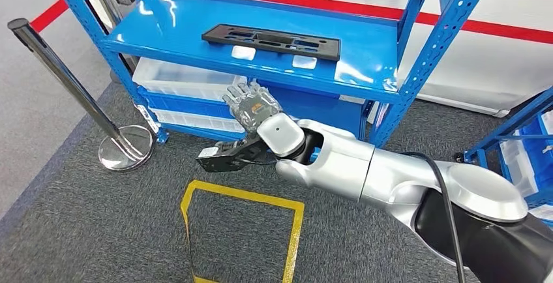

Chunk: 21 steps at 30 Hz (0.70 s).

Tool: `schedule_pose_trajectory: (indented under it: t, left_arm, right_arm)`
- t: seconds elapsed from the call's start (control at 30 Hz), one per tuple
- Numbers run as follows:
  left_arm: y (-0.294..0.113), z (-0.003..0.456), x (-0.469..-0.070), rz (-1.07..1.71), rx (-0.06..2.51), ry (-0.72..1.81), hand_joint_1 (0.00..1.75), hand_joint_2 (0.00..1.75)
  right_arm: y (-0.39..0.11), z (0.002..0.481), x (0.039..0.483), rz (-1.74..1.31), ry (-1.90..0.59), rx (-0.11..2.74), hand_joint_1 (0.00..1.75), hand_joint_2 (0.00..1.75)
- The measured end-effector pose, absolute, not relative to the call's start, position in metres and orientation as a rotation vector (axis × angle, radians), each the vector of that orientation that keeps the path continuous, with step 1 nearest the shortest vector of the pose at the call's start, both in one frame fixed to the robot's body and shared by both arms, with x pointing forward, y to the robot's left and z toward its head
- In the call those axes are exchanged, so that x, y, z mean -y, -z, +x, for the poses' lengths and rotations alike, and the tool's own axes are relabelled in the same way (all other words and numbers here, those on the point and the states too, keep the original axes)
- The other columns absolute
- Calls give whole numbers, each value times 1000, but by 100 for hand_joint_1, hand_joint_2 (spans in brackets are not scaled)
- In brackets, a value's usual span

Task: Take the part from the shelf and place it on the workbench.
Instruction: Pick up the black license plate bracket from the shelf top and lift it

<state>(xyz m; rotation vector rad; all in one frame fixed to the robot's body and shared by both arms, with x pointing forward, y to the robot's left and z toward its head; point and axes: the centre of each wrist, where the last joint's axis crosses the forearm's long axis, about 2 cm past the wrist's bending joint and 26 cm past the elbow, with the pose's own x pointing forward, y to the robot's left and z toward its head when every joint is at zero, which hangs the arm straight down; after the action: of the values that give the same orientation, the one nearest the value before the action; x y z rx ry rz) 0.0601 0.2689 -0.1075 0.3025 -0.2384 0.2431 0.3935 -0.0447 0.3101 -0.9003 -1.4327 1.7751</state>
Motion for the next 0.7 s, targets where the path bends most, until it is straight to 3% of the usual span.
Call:
schedule_pose_trajectory:
  t: [0.7]
  left_arm:
    - [107,60,-269,308,241,-237,0,0]
  right_arm:
    - [-311,392,45,-899,-1779,1438,0,0]
